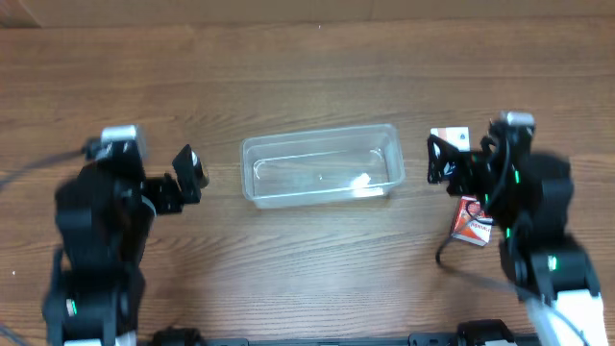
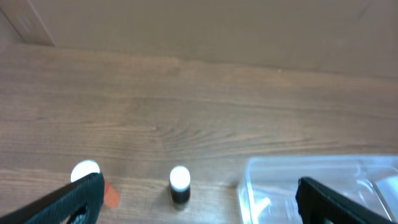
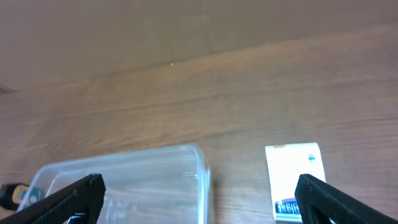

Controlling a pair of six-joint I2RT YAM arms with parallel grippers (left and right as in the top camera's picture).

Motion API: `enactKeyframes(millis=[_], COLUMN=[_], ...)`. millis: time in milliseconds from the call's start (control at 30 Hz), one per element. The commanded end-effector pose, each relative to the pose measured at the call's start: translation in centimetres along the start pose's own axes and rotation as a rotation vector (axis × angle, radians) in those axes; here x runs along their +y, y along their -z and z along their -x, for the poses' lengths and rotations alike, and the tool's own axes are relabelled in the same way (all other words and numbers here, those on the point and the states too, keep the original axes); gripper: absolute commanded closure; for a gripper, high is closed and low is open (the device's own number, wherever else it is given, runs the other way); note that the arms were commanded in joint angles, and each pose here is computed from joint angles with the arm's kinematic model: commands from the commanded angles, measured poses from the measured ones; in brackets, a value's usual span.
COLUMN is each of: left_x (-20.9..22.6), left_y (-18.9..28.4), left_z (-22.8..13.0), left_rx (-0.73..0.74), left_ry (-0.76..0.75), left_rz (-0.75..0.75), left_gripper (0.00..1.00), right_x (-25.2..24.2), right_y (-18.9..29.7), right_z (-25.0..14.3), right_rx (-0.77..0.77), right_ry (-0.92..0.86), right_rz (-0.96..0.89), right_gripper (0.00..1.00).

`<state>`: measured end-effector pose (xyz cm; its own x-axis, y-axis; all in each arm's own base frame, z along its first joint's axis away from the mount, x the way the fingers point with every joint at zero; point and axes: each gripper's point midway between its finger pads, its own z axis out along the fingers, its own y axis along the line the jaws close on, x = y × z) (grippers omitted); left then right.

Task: Pack container
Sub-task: 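Reach the left gripper to the white-capped dark bottle and grasp it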

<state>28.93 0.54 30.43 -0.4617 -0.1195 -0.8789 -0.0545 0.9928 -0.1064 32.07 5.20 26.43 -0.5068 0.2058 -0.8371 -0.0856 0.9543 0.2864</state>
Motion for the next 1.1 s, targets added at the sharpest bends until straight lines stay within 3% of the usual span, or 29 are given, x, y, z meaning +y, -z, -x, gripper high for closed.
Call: enactKeyframes(millis=[0, 67, 167, 367, 633, 900, 967, 1000, 1033, 1067], left_x=[-0.5, -1.0, -1.1, 0.2, 1.8, 3.4, 3.4, 3.4, 3.2, 3.2], left_y=[-1.1, -1.5, -2.1, -5.6, -15.0, -18.1, -18.4, -18.4, -18.4, -18.4], left_z=[0.1, -1.8, -3.7, -4.3, -11.2, -15.3, -15.5, -15.5, -15.5, -15.6], left_rx=[0.244, 0.413, 0.516, 0.554, 0.8, 0.903, 0.905, 0.902, 0.906, 0.908], left_ry=[0.025, 0.047, 0.058, 0.07, 0.093, 0.111, 0.111, 0.112, 0.116, 0.117], left_rz=[-0.01, -0.033, -0.037, 0.037, 0.106, 0.195, 0.195, 0.195, 0.186, 0.185], left_gripper=[0.0, 0.0, 0.0, 0.02, 0.01, 0.07, 0.16, 0.27, 0.53, 0.6], right_x=[0.8, 0.4, -0.4, -1.9, -2.5, -2.5, -2.5, -2.5, -2.5, -2.5], right_y=[-0.8, -1.7, -1.9, -1.2, -2.7, -2.7, -2.7, -2.7, -2.7, -2.6], right_z=[1.4, 0.5, -0.6, -3.3, -4.7, -4.8, -4.8, -4.8, -4.8, -4.9], right_rx=[0.158, 0.263, 0.309, 0.426, 0.493, 0.494, 0.494, 0.494, 0.497, 0.499], right_ry=[-0.028, -0.043, -0.048, -0.027, -0.035, -0.035, -0.035, -0.035, -0.036, -0.036], right_rz=[-0.006, -0.033, -0.072, -0.149, -0.165, -0.165, -0.165, -0.165, -0.166, -0.166], right_gripper=[0.0, 0.0, 0.0, 0.0, 0.0, 0.0, 0.0, 0.0, 0.0, 0.0])
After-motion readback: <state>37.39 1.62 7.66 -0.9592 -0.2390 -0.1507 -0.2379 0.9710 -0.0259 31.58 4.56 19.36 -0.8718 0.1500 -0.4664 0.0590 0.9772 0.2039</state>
